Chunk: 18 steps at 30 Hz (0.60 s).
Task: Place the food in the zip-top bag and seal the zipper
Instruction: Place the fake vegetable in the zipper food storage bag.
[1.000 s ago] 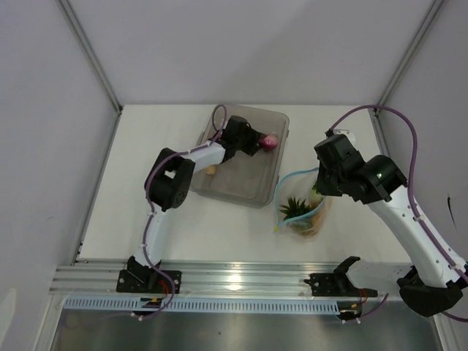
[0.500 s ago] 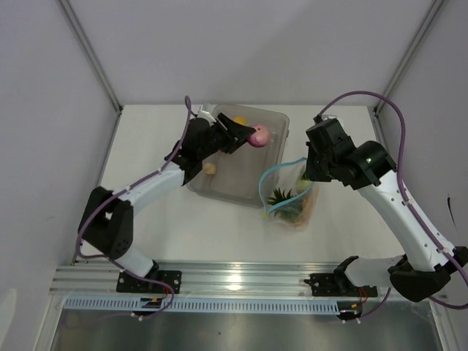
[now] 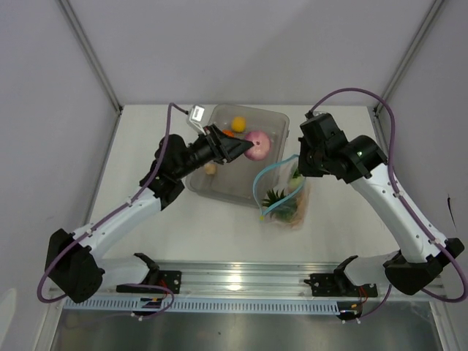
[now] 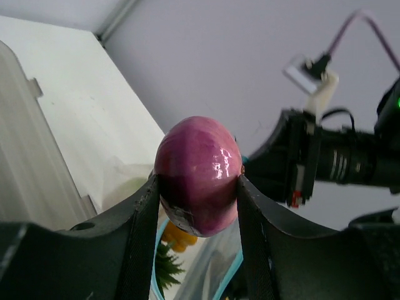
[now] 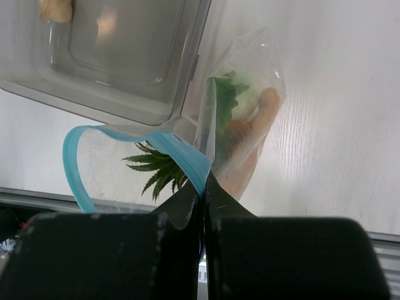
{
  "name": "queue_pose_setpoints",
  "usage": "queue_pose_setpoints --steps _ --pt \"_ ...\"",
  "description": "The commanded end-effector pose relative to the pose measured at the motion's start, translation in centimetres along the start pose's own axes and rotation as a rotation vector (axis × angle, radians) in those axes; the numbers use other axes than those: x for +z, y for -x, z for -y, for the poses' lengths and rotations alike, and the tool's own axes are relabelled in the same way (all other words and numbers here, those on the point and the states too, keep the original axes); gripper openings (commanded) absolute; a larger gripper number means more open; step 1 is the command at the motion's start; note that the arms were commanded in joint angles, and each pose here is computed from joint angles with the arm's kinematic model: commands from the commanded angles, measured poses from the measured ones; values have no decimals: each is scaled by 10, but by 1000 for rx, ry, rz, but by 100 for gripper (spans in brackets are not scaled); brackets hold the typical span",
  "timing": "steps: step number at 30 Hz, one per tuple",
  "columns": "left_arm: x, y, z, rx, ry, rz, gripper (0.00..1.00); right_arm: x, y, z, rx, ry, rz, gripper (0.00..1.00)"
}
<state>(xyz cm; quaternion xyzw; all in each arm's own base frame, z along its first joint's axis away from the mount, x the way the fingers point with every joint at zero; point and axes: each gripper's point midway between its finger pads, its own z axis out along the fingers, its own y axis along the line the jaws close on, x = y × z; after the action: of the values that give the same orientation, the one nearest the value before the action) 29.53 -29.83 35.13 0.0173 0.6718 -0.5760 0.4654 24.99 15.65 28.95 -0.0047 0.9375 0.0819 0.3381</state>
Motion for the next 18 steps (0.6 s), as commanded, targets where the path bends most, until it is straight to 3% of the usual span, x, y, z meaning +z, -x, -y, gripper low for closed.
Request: queue_pose_setpoints --steps 1,7,18 --pt "-7 -18 36 166 -104 -71 1 -7 25 -15 6 63 74 0" --pt "-13 -66 48 335 -117 -161 1 -7 29 -22 8 90 70 0" --pt "-7 -106 24 350 -22 -274 1 -16 31 -24 27 129 84 0"
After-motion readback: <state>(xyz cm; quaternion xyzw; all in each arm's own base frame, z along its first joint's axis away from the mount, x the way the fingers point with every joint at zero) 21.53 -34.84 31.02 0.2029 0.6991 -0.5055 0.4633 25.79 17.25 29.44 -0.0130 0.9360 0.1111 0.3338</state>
